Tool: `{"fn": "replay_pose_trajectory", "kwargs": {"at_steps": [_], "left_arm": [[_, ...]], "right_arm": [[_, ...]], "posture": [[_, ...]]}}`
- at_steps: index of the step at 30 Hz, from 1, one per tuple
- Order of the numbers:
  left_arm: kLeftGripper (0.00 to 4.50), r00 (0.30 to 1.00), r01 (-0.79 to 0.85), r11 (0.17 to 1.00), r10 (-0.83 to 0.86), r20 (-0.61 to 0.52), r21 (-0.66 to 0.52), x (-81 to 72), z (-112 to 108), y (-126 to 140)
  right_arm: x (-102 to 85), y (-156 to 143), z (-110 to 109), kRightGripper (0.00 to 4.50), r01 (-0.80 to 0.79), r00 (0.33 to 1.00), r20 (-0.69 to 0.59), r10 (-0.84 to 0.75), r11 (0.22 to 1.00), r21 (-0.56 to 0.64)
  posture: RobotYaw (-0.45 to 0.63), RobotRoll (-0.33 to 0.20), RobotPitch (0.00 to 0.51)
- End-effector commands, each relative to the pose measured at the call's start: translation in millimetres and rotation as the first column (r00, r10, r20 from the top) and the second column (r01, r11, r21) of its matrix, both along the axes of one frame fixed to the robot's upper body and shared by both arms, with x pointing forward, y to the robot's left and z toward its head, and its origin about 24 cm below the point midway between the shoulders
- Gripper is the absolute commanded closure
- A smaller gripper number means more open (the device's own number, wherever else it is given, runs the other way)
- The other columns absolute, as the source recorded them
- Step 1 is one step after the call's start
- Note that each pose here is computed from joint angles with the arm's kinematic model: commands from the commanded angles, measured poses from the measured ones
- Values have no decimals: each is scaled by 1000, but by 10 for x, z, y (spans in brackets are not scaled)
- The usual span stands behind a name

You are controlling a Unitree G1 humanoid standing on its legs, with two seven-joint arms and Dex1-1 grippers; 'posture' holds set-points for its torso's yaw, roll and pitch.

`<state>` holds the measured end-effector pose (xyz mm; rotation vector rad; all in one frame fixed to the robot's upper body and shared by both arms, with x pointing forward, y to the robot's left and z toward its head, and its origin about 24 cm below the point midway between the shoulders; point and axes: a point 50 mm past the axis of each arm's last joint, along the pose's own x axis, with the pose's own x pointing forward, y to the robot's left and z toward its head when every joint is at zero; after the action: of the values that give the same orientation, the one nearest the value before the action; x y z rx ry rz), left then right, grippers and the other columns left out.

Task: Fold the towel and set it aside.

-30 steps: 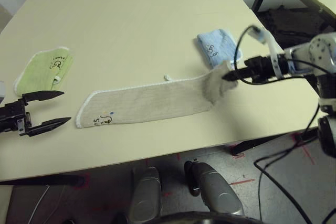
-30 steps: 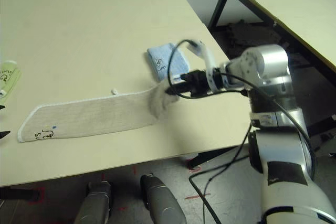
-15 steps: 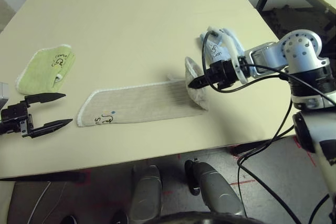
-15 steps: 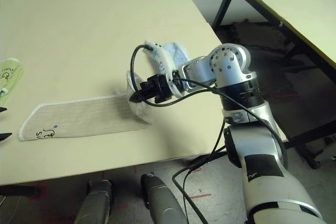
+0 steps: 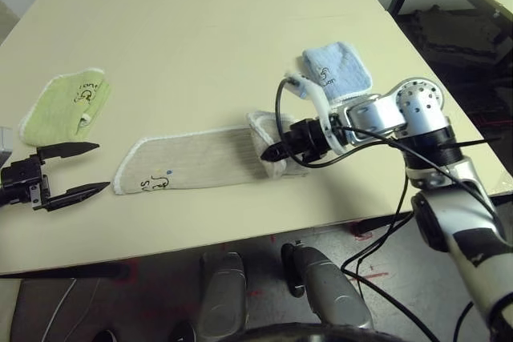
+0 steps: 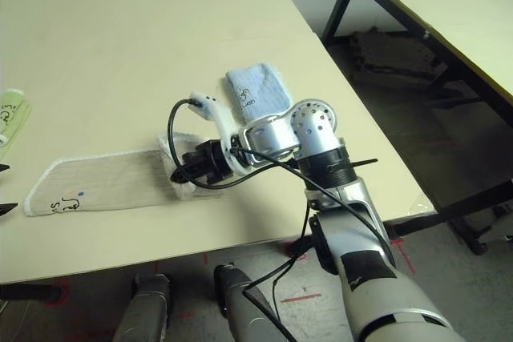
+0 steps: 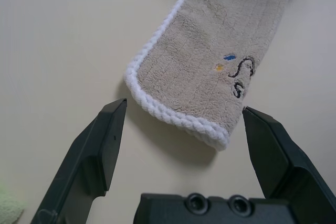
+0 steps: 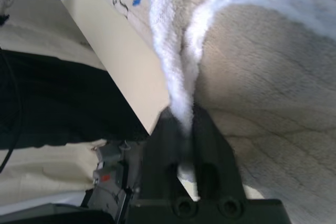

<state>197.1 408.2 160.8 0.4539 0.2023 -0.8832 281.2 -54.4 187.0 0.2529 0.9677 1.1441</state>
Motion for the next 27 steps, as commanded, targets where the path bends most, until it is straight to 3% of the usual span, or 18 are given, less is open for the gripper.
{"fn": "replay_pose_trajectory", "kwargs": {"at_steps": [1,8,13,14,16,18,22,27], "left_arm": [[0,1000,-4,1000,4,-9,15,-40,28,29],[0,1000,0,1000,0,-7,11,-9,33,14],[0,1000,2,1000,-2,-4,10,12,40,7],[0,1000,1,1000,-1,-3,11,11,41,9],[0,1000,0,1000,0,-3,10,9,41,11],[0,1000,-1,1000,1,-3,7,9,38,11],[0,1000,-3,1000,3,-5,4,7,30,11],[0,1000,-3,1000,3,-4,6,21,52,11]], "right_arm": [[-42,15,-15,2727,7,1000,2,-7,1000,-4],[-28,-23,61,118,55,998,12,-55,998,17],[-6,-78,165,19,97,991,83,-103,992,77],[-7,-138,151,19,112,981,151,-120,992,60],[-19,-234,120,325,127,955,260,-140,990,65],[-66,-285,82,854,90,938,318,-135,984,151],[-87,-340,-68,2333,53,879,447,-163,967,248],[-74,-298,-355,4125,-40,717,678,-160,962,270]], "posture": [[-16,0,204],[-26,0,203],[-27,0,203],[-29,0,205],[-29,0,208],[-31,0,209],[-33,0,211],[-33,0,211]]}}
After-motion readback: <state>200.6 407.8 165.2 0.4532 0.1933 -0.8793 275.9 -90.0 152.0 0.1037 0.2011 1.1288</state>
